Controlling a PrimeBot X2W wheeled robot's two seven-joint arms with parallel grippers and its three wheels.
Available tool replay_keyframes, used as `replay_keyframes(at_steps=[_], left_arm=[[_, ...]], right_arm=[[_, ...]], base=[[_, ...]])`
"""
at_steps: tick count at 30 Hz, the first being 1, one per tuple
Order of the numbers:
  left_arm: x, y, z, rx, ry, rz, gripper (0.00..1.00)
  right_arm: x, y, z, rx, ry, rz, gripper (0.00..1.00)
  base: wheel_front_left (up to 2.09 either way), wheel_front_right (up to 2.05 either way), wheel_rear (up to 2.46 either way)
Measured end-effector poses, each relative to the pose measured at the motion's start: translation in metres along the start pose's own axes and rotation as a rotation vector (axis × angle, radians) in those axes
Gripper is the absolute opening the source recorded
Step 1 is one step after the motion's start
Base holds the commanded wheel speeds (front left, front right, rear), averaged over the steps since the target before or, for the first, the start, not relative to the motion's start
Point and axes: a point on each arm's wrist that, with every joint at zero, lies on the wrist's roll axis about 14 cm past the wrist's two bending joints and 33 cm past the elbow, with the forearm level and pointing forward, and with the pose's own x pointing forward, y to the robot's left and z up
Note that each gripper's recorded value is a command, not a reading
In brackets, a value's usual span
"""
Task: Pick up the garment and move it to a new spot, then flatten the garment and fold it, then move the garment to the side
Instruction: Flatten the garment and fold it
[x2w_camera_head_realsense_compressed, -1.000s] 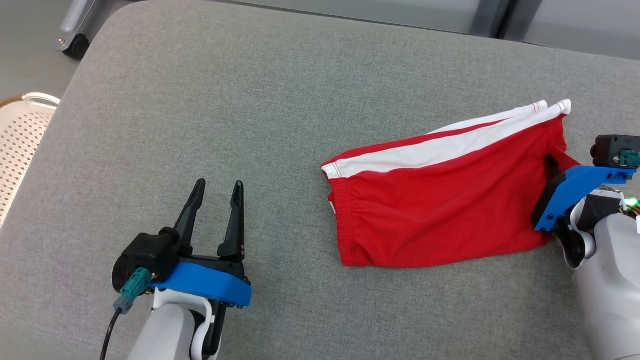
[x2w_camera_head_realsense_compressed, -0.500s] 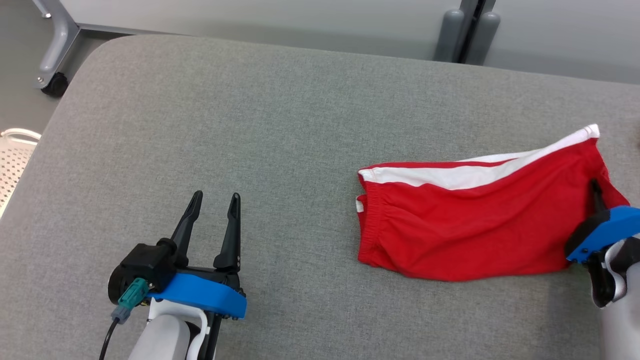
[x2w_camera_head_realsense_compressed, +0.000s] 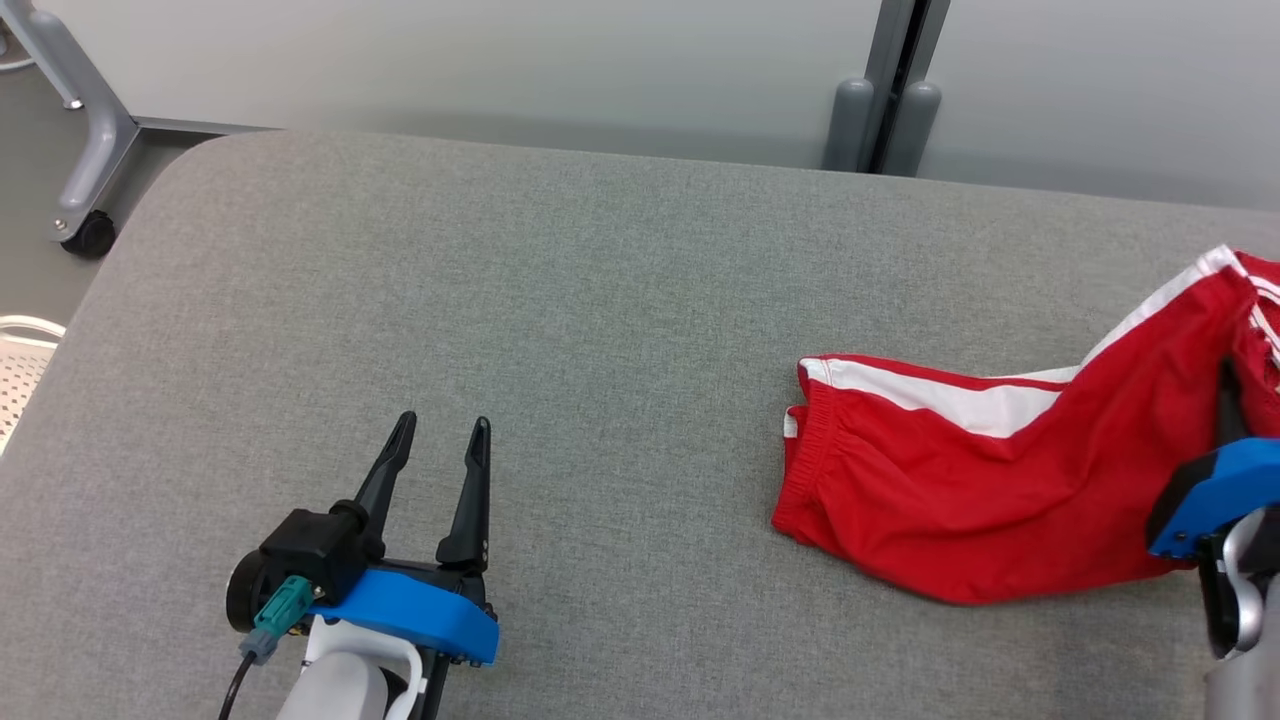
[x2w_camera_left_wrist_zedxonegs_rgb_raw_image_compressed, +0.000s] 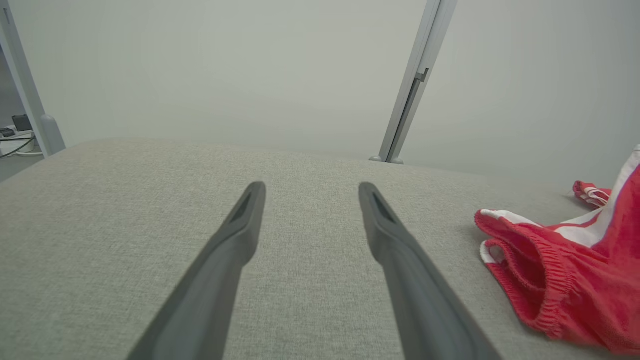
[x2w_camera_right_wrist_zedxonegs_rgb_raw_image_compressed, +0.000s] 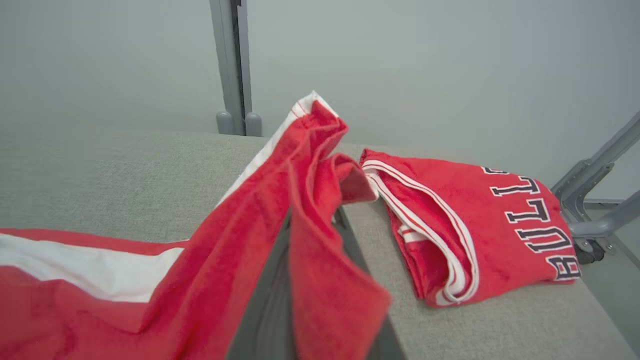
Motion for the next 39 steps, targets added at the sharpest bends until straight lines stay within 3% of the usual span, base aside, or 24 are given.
replay_keyframes(at_steps=[5,13,24,25,26,27,34,39], left_arm=[[-0.002,-0.002,0.002,-0.001,-0.006,-0.006,1.0],[-0.004,0.001,0.003,-0.008,-0.009,0.003,1.0],[-0.009,0.006,0.002,-0.018,-0.005,0.022,1.0],[-0.01,0.007,0.003,-0.018,-0.006,0.024,1.0],[-0.01,0.007,0.003,-0.018,-0.007,0.024,1.0],[-0.01,0.007,0.004,-0.017,-0.009,0.025,1.0],[-0.013,0.006,0.005,-0.022,-0.014,0.023,1.0],[-0.013,0.003,0.006,-0.024,-0.018,0.011,1.0]], right_arm=[[-0.009,0.044,0.012,-0.039,-0.01,0.127,0.0],[-0.028,0.138,-0.002,-0.097,0.056,0.406,0.0],[-0.04,0.194,-0.031,-0.127,0.148,0.577,0.0],[-0.043,0.198,-0.032,-0.134,0.152,0.59,0.09],[-0.046,0.203,-0.035,-0.146,0.162,0.606,0.43],[-0.049,0.206,-0.039,-0.155,0.174,0.619,1.0],[-0.072,0.231,-0.037,-0.131,0.168,0.716,1.0],[-0.101,0.253,-0.012,0.082,0.13,0.819,1.0]], base=[[0.0,0.0,0.0],[0.0,0.0,0.0],[0.0,0.0,0.0],[0.0,0.0,0.0],[0.0,0.0,0.0],[0.0,0.0,0.0],[0.0,0.0,0.0],[0.0,0.0,0.0]])
